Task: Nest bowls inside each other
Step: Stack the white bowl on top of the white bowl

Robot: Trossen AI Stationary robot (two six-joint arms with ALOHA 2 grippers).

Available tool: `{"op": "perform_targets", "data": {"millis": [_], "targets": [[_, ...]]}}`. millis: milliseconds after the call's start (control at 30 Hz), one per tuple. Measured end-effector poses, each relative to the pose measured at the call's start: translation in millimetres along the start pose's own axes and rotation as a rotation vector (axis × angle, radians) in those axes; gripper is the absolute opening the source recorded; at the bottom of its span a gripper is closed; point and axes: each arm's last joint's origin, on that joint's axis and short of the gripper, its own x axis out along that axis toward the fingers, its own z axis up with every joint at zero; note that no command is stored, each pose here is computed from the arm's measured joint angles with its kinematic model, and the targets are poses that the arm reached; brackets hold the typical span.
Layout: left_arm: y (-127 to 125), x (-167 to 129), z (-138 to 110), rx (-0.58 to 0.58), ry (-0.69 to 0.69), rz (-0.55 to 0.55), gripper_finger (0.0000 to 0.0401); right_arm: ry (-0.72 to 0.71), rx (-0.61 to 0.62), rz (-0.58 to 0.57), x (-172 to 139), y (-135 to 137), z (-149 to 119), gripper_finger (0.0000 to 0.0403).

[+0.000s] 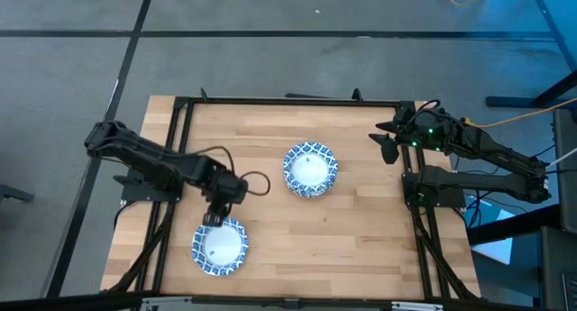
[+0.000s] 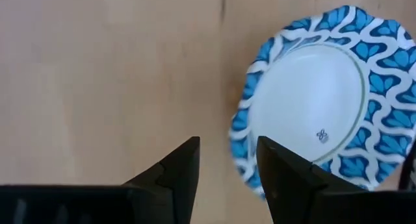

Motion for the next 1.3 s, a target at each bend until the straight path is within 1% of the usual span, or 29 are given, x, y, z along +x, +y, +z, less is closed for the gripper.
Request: {"op": "perform_targets", "data": {"millis": [133, 267, 367, 467, 833, 900, 967, 1033, 1200, 1233, 1300], "targets": [[-9.1, 18.7, -2.7, 0.009, -0.051, -0.026, 0.0147, 0.000, 0.000, 0.000, 0.0, 0.0, 0.0, 0.0228], [-12.1, 29.7, -6.5, -0.025, -0.062, -0.035, 0.0147, 0.000, 0.000, 0.000, 0.0, 0.0, 0.0, 0.0228], [-12.1, 37.6, -11.2, -0.054, -0.032, -0.019, 0.0147, 0.000, 0.000, 0.000, 0.1, 0.0, 0.0, 0.0228], [-12.8, 47.1, -14.5, -0.055, 0.002, -0.006, 0.0147, 0.000, 0.001, 0.001, 0.0, 0.0, 0.0, 0.0228], [-14.4, 74.8, -8.7, -0.056, 0.088, 0.013, 0.0146, 0.000, 0.000, 0.000, 0.0, 0.0, 0.0, 0.0228], [-14.0, 77.8, -8.2, -0.060, 0.101, 0.013, 0.0141, 0.000, 0.000, 0.000, 0.0, 0.0, 0.0, 0.0228], [-13.2, 78.7, -7.8, -0.067, 0.108, 0.005, 0.0127, 0.000, 0.000, 0.000, 0.0, 0.0, 0.0, 0.0228], [-11.0, 78.3, -6.6, -0.096, 0.114, -0.025, 0.0104, 0.000, 0.000, 0.000, 0.0, 0.0, 0.0, 0.0228], [-0.8, 75.9, 0.4, -0.163, 0.119, -0.173, 0.0019, 0.000, 0.000, 0.000, 0.1, 0.0, 0.0, 0.0228], [2.5, 75.3, 2.3, -0.178, 0.113, -0.193, 0.0011, 0.001, 0.000, 0.000, 0.1, 0.0, 0.0, 0.0228], [11.1, 74.0, 6.9, -0.232, 0.085, -0.203, 0.0009, 0.000, 0.001, 0.000, 0.1, 0.0, 0.0, 0.0228]]}}
